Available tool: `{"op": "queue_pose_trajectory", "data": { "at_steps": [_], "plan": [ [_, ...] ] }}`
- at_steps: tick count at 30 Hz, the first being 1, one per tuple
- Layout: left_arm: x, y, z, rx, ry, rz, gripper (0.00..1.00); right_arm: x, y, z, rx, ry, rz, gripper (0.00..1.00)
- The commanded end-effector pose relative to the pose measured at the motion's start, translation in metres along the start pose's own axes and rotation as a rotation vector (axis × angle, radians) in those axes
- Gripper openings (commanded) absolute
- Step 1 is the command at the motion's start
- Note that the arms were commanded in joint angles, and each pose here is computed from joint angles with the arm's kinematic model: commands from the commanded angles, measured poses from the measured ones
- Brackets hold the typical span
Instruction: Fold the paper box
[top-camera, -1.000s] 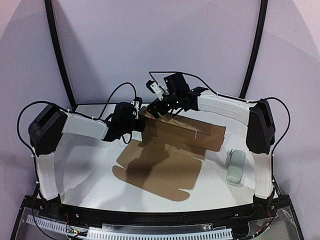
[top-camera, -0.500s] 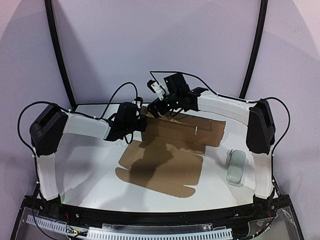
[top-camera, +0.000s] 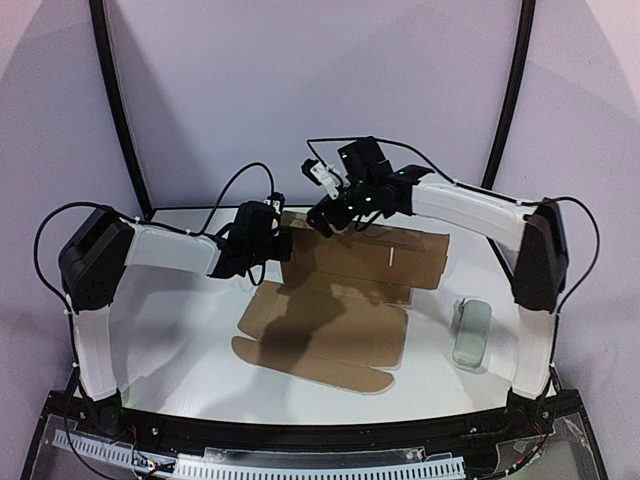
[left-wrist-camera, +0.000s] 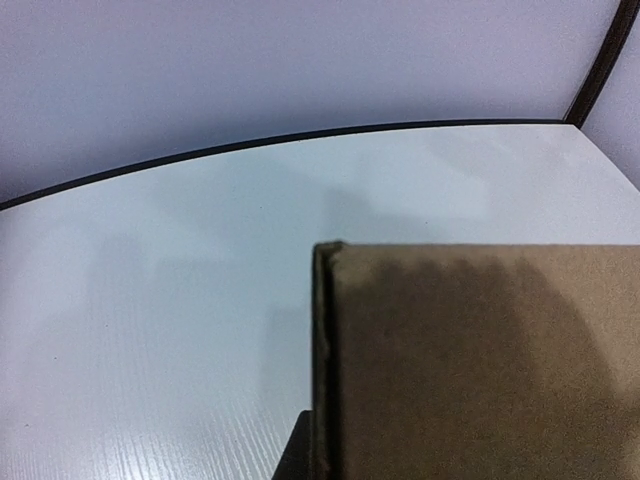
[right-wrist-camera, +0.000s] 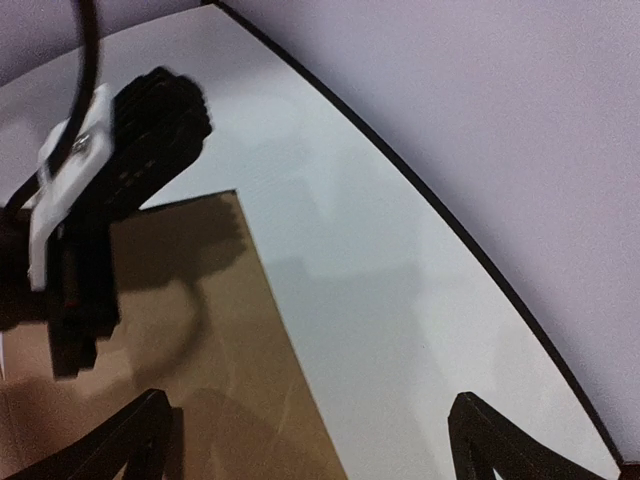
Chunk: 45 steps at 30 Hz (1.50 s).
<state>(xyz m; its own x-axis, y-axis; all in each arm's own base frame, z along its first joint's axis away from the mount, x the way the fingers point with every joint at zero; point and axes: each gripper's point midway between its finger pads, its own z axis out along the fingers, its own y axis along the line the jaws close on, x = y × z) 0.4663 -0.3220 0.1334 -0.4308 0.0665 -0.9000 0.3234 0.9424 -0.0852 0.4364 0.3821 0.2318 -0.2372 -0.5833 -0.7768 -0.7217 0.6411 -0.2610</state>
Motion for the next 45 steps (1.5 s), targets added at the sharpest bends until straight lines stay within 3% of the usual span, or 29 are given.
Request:
{"op": "queue_pose_trajectory", "data": {
  "at_steps": [1, 6, 11, 15, 22, 30, 32, 35, 38, 45],
  "plan": [
    [0.004, 0.006, -0.005, -0.006, 0.043, 0.039, 0.04, 0.006, 0.015, -0.044, -0.135, -0.006, -0.197, 0.98],
    [0.002, 0.002, -0.005, 0.015, 0.062, 0.067, 0.03, 0.034, 0.039, -0.059, -0.199, 0.034, -0.464, 0.98],
    [0.001, 0.001, -0.006, 0.015, 0.076, 0.066, 0.02, 0.062, 0.038, -0.047, -0.078, 0.169, -0.637, 0.93],
    [0.004, 0.0, -0.006, 0.023, 0.088, 0.073, 0.02, 0.062, 0.027, -0.038, 0.054, 0.173, -0.671, 0.85],
    [0.007, 0.0, -0.006, 0.025, 0.102, 0.089, 0.02, 0.054, 0.024, -0.035, 0.158, 0.095, -0.731, 0.62],
    [0.009, 0.0, -0.005, 0.022, 0.112, 0.084, 0.04, 0.055, 0.022, -0.028, 0.195, 0.085, -0.771, 0.23],
    [0.01, 0.001, -0.005, 0.019, 0.115, 0.077, 0.06, 0.054, 0.024, -0.028, 0.195, 0.081, -0.773, 0.16],
    [0.014, 0.002, -0.006, 0.013, 0.129, 0.058, 0.23, 0.055, 0.027, -0.028, 0.187, 0.085, -0.78, 0.12],
    [0.025, 0.007, -0.007, 0.0, 0.153, 0.051, 0.32, 0.06, 0.027, -0.026, 0.184, 0.108, -0.782, 0.11],
    [0.049, 0.013, -0.014, -0.004, 0.178, 0.017, 0.4, 0.063, 0.03, -0.027, 0.18, 0.12, -0.781, 0.1]
  ]
}}
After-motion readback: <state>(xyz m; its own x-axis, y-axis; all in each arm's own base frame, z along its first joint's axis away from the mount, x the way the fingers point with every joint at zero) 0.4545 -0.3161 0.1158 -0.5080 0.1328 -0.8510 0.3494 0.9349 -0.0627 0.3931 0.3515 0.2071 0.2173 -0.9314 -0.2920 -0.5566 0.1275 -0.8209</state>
